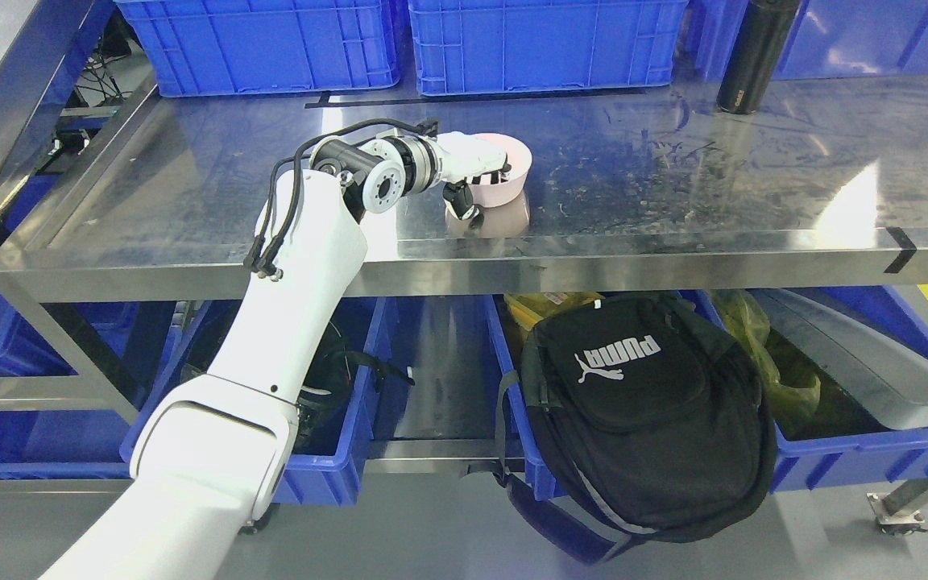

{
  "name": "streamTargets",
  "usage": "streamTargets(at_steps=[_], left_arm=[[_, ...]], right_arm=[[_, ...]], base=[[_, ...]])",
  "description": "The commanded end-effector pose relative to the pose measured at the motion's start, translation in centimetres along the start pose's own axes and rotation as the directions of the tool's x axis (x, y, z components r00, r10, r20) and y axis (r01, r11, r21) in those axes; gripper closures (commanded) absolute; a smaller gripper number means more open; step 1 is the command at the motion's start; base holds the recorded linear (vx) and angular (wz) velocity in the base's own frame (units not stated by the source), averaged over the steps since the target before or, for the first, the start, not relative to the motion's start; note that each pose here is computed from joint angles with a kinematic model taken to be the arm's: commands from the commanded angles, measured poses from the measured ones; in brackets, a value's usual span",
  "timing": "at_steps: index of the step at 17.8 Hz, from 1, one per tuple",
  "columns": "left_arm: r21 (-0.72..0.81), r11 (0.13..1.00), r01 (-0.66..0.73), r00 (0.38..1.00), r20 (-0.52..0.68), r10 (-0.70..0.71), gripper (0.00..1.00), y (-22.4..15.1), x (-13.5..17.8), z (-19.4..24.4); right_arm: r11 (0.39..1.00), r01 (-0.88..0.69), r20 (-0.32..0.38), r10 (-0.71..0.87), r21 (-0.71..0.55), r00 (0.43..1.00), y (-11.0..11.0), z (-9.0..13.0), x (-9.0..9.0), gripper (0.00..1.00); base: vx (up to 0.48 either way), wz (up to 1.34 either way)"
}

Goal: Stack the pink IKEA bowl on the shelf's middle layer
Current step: 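Close the left hand fingers around the pink bowl's rim, then lift the pink bowl up off the shelf with the left hand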

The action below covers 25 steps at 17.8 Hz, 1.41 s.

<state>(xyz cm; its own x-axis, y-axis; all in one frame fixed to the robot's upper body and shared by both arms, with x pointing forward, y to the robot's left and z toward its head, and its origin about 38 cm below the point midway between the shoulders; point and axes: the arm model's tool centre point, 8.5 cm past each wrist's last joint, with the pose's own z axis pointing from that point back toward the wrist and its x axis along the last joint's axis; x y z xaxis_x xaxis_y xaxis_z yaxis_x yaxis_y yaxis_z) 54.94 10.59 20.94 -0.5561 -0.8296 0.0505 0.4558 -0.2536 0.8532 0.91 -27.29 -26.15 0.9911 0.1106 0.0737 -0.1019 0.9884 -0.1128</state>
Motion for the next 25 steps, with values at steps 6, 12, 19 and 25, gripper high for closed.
streamTargets(at_steps=[6, 12, 19, 25], left_arm=[[0.182, 0.977, -0.107, 0.994, 0.019, 0.106, 0.89, 2.5, -3.9, 3.6], [0.278, 0.957, -0.087, 0.996, 0.056, 0.074, 0.98, 4.6, -2.8, 5.6], [0.46, 0.884, -0.079, 0.949, 0.306, -0.075, 1.0, 7.3, 0.3, 9.1], [0.53, 0.848, -0.003, 0.928, 0.317, -0.195, 0.99, 7.6, 3.3, 10.9]], right_arm=[[1.0, -0.002, -0.008, 0.002, -0.016, 1.0, -1.0, 0.0, -1.0, 0.0], [1.0, -0.002, -0.008, 0.002, -0.016, 1.0, -1.0, 0.0, -1.0, 0.0], [1.0, -0.002, -0.008, 0.002, -0.016, 1.0, -1.0, 0.0, -1.0, 0.0], [1.0, -0.002, -0.008, 0.002, -0.016, 1.0, -1.0, 0.0, -1.0, 0.0]], base=[[0.0, 0.0], [0.0, 0.0], [0.0, 0.0], [0.001, 0.01]])
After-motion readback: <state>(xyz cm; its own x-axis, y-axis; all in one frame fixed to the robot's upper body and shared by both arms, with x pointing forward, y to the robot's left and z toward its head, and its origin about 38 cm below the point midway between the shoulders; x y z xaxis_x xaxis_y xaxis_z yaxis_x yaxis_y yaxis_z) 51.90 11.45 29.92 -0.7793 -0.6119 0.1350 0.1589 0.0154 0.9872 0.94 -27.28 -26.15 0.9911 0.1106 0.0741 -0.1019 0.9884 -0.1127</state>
